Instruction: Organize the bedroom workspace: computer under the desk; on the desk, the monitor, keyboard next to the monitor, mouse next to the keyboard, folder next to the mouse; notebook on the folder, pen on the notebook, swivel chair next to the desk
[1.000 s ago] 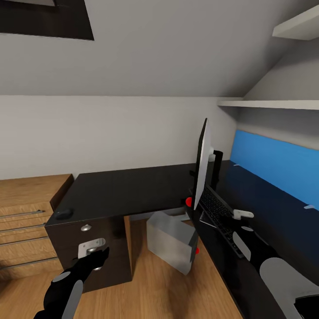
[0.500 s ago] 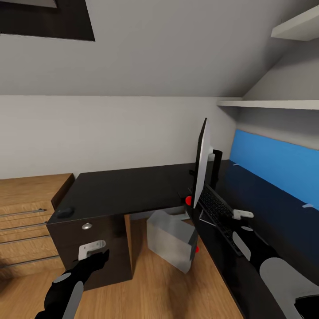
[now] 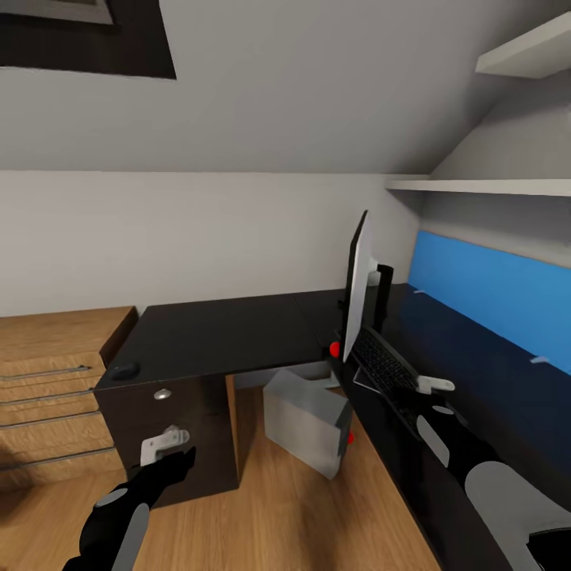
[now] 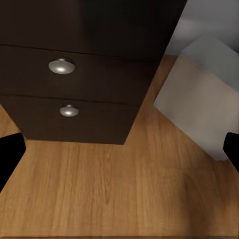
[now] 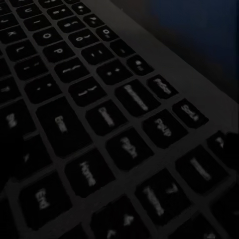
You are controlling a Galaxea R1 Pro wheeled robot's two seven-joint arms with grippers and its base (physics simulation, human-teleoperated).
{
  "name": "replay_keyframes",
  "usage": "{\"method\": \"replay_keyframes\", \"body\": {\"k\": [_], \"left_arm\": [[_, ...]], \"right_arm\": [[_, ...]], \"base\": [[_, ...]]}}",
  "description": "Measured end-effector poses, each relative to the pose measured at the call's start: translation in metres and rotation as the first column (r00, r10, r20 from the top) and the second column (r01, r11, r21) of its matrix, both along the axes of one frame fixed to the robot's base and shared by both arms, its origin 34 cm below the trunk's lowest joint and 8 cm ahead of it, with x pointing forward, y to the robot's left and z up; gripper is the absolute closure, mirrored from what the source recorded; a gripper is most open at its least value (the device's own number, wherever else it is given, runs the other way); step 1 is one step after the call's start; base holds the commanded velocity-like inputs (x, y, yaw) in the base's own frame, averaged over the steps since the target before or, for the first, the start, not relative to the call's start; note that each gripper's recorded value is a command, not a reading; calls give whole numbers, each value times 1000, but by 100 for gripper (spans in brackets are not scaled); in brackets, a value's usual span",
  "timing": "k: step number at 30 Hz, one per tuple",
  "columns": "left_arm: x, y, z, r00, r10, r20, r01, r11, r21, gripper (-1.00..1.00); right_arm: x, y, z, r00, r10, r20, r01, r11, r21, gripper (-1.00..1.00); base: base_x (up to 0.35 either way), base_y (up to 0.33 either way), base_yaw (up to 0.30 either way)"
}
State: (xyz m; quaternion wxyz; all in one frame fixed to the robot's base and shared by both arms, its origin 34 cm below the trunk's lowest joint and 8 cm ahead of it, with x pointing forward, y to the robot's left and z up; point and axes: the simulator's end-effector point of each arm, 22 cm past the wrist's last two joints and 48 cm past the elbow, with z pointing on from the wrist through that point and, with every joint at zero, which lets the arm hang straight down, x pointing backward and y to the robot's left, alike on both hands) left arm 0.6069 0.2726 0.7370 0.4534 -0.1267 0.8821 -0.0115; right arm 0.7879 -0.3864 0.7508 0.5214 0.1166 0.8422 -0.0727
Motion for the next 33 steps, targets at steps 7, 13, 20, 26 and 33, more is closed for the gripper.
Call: {"method": "replay_keyframes", "body": {"k": [7,13,20,26,33], "left_arm": [[0,0,0,1000,1,1,-1,1000,0,-100],[0,0,0,1000,1,0,-1,1000,0,-100],[0,0,0,1000,1,0,-1,1000,0,-100],[0,0,0,1000,1,0,-1,1000,0,-100],[0,1,0,1000,1,0,-1,1000,1,-100]], "right_arm": [[0,0,0,1000,-1,0,1,1000,-1,-100],[0,-1,-1,1000,0,-2,0,1000,-2,-100],[-2,-2,-3,1000,-1,-8,1,1000,-4,-100],[-2,-2,-3,1000,-2,-9,2,1000,-5,-100],[-2,-2,-4,1000,-3,-11,3,1000,-5,-100]], "base": [[-21,0,0],[-128,0,0],[-228,0,0],[-28,0,0],[-102,0,0]]}}
